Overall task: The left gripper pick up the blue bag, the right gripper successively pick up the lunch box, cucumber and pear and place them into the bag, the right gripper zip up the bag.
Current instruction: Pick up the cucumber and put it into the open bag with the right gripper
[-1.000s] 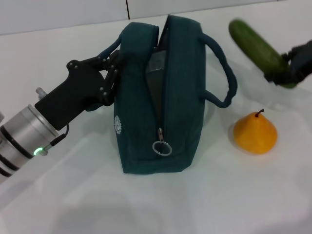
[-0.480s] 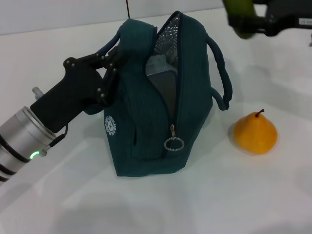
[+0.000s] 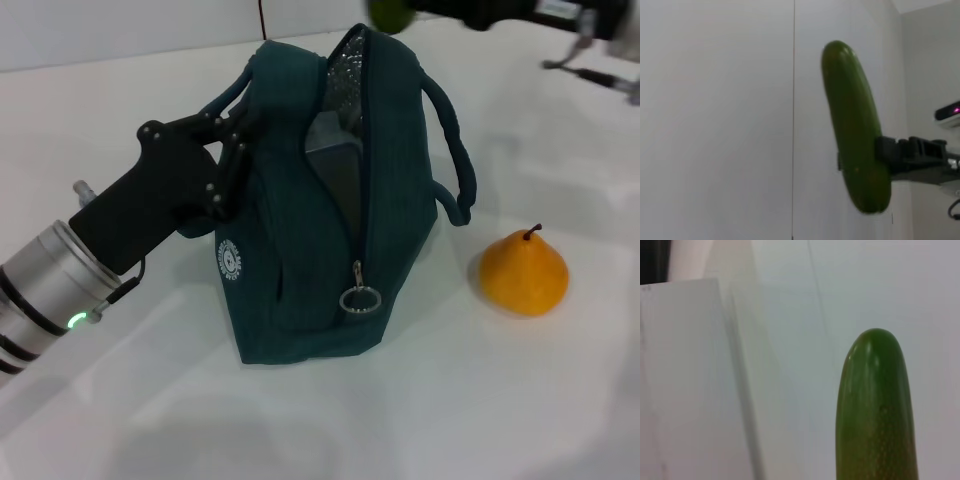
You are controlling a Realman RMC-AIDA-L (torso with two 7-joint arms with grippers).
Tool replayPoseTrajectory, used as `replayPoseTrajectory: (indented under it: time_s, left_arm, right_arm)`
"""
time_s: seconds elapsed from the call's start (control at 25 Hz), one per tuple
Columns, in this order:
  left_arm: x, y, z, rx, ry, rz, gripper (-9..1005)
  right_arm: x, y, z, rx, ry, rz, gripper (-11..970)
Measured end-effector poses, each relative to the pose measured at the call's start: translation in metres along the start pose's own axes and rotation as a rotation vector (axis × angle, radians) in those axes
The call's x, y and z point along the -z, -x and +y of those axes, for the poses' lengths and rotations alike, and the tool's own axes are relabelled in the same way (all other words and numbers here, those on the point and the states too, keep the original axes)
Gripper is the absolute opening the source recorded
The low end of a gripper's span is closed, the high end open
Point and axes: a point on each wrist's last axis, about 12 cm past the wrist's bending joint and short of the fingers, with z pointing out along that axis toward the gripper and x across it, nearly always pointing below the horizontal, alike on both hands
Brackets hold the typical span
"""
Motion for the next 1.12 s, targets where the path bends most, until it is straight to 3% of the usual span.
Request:
replayPoseTrajectory:
  time_s: [0.08,0.32,0.56,0.84,1.12]
  left_arm:
    - [-0.001,0.0,0.0,0.001,-0.003,0.0,45]
    - [-0.002,-0.002,0.0,0.004,0.005,0.01,45]
    - [-0.002,-0.002,0.0,0.006,0.01,0.011,45]
    - [-0.002,-0.002,0.0,0.005,0.013,0.012,45]
    - [-0.004,-0.001,0.001,0.002,0.006,0.011,45]
  right_arm:
    - [-0.016,-0.009,-0.001,-0.042,0.041,0.029,628]
    - [-0.029,-0.021,0.006,-0.079,0.105,0.085,627]
    - [-0.022,-0.036,0.014,-0.099,0.119,0.125,628]
    - [-0.009,-0.048,0.015,-0.035,0.087,0.132,628]
    - [-0.012,-0.066,0.018,0.006,0.069,0.191,628]
